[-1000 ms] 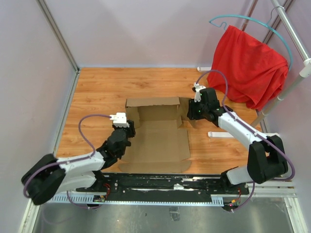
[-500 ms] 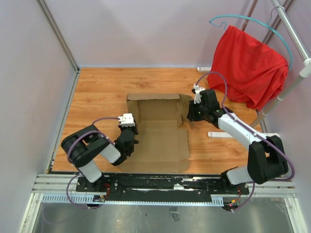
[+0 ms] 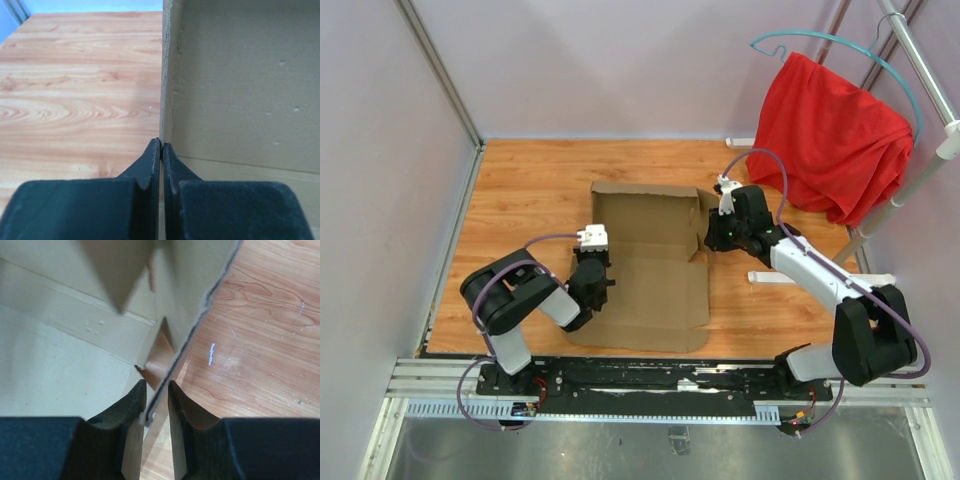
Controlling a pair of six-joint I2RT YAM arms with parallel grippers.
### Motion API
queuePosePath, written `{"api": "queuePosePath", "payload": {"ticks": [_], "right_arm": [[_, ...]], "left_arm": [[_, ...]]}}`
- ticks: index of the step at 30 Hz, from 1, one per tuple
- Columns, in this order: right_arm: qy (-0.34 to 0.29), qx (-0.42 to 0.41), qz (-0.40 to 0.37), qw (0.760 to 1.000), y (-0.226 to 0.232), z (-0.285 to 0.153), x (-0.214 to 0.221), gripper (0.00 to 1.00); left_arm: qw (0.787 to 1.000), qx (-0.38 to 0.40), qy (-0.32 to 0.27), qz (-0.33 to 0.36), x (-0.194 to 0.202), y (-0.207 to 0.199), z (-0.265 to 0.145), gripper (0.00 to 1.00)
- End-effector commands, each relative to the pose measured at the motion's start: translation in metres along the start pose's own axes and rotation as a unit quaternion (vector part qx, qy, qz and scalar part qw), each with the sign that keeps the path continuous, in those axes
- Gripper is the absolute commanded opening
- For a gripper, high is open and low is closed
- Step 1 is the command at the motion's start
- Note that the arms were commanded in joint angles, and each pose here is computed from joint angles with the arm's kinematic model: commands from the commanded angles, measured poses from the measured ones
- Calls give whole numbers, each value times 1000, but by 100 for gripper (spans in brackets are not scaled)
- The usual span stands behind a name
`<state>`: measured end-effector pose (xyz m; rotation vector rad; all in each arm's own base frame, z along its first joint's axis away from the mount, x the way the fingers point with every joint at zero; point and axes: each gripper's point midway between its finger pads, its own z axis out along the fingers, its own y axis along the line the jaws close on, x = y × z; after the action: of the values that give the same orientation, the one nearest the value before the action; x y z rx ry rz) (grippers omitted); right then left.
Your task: Fold the paper box
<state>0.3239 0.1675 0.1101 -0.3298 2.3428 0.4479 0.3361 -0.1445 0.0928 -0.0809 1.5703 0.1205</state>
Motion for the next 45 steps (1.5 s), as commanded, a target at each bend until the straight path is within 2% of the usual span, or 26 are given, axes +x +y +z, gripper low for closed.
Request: {"api": "queuePosePath", "payload": {"ticks": [1, 4, 8, 15, 16, 22, 26, 35, 37, 38, 39, 40, 45], "right_arm": [[-13, -4, -3, 1000, 7, -9, -11, 25], [-19, -4, 0, 1000, 8, -12, -15, 24], [-22, -5, 5, 1000, 10, -13, -16, 22], [-24, 17, 4, 1000, 3, -19, -16, 20], [-25, 23, 4, 999, 1, -20, -17, 19], [-18, 33, 4, 999, -1, -19, -18, 17], [-18, 36, 4, 999, -2, -19, -22, 16], [-17, 34, 2, 999, 0, -21, -28, 15], [-19, 40, -2, 999, -3, -22, -28, 20], [-22, 46, -6, 999, -5, -23, -30, 29], [-27, 58, -7, 998, -10, -25, -32, 45], [-34, 74, -4, 997, -18, -28, -33, 55], [-76, 109, 11, 991, -45, -46, -40, 76]], "left_arm": [[998, -8, 38, 45, -18, -22, 15, 0], [996, -23, 44, 75, -28, -25, 23, 0], [991, -33, 62, 112, -16, -25, 26, 0], [993, -48, 66, 89, -17, -15, 21, 1], [993, -46, 68, 83, -18, -15, 19, 4], [994, -1, 97, 48, -26, -23, 8, 40], [994, 16, 108, 21, -43, -25, 2, 58], [993, 40, 98, -42, -83, -9, -20, 58], [993, 43, 91, -54, -86, -4, -24, 57], [994, 45, 86, -58, -87, -2, -26, 56], [994, 47, 84, -61, -86, 0, -28, 55], [994, 47, 82, -62, -83, 2, -29, 55], [993, 45, 78, -73, -77, 11, -35, 54]]}}
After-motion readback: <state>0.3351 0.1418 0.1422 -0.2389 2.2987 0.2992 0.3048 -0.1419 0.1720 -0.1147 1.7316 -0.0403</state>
